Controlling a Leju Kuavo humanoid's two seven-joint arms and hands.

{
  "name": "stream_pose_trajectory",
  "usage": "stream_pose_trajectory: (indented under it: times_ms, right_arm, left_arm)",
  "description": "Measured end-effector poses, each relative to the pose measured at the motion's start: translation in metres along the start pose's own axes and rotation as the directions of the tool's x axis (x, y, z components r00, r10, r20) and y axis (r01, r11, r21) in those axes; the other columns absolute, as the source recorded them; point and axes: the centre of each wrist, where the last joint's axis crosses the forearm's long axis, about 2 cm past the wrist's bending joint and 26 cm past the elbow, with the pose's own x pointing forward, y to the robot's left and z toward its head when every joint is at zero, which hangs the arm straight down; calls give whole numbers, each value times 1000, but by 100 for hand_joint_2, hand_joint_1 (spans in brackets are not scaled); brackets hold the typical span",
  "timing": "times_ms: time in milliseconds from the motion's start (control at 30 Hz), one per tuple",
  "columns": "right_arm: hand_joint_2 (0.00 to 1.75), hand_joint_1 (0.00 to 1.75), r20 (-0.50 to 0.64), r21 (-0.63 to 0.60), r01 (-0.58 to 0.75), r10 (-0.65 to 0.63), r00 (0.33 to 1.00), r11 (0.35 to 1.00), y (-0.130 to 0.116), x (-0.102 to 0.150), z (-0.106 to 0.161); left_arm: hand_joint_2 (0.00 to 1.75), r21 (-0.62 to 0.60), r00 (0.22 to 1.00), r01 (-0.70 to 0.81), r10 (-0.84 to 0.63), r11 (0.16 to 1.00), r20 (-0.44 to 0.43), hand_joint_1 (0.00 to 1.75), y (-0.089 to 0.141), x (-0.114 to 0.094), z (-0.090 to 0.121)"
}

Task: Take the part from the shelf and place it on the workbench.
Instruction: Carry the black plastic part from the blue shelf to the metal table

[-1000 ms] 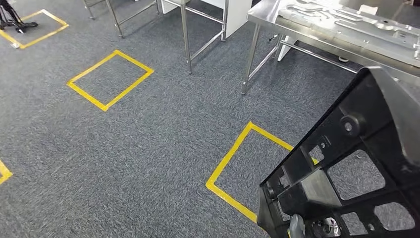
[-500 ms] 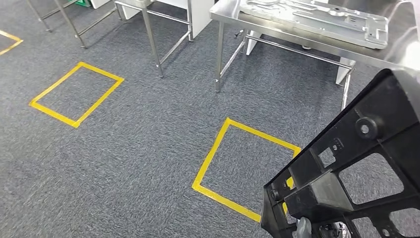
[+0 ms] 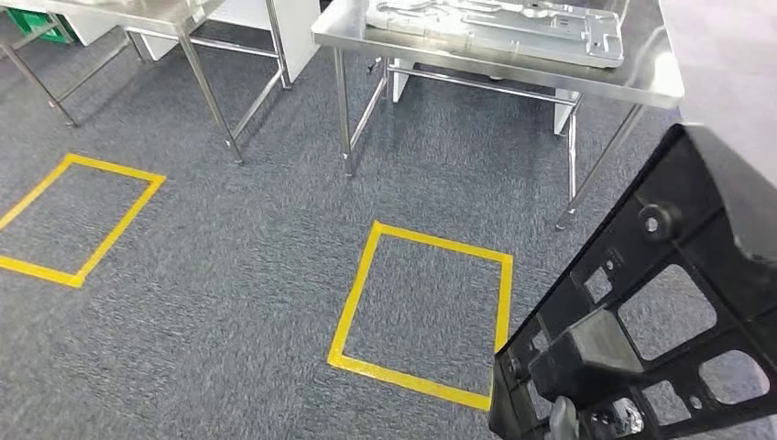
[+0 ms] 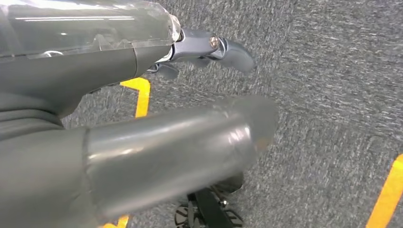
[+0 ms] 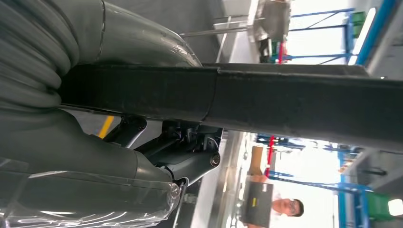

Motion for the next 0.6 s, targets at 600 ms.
stream_pose_trajectory:
  times_ms: [600]
  right_arm:
    - [175,175,10,16,-41,40,999,999,0,5,-2]
  left_arm:
    - [0,-10,1000,-4,4,1000,-9,0,-4,-3,2]
